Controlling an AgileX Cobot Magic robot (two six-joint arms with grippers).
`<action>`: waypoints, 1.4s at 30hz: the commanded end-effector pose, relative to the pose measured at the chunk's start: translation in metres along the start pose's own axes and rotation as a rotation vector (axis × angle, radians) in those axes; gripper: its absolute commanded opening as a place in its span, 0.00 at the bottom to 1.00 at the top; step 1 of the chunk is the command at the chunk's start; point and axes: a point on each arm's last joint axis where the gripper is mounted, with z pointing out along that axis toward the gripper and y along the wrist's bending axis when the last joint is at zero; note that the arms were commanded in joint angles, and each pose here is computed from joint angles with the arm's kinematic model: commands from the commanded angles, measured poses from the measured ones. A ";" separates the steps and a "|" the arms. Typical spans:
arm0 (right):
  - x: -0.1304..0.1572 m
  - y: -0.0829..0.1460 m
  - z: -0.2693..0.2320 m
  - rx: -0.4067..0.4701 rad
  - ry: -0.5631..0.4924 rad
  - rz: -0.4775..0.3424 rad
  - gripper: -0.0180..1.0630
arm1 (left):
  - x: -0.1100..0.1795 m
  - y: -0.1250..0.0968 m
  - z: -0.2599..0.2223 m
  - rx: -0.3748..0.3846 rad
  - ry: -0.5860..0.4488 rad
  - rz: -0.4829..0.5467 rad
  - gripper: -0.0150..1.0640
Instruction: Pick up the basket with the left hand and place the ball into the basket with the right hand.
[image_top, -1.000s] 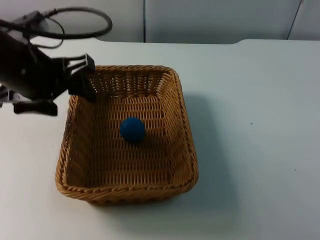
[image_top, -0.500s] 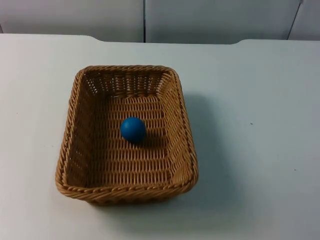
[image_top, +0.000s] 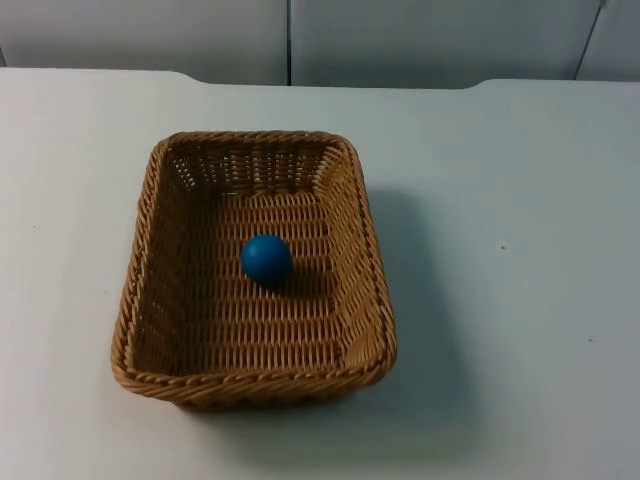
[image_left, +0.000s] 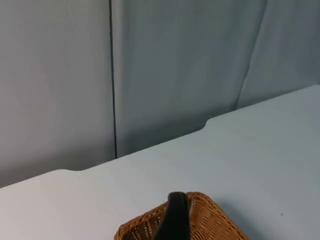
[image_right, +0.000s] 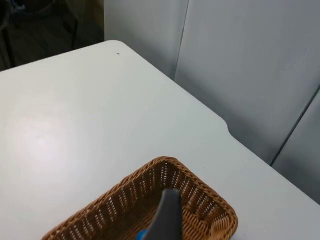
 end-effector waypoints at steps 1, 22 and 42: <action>0.010 0.003 -0.008 0.018 -0.024 0.002 0.72 | 0.002 -0.008 -0.016 0.025 0.014 0.026 0.68; 0.092 0.036 -0.069 0.025 -0.044 0.073 0.72 | 0.089 -0.039 -0.088 0.064 -0.004 -0.110 0.68; 0.156 0.055 -0.138 0.102 0.080 0.173 0.72 | 0.145 -0.034 -0.150 -0.238 0.053 -0.081 0.68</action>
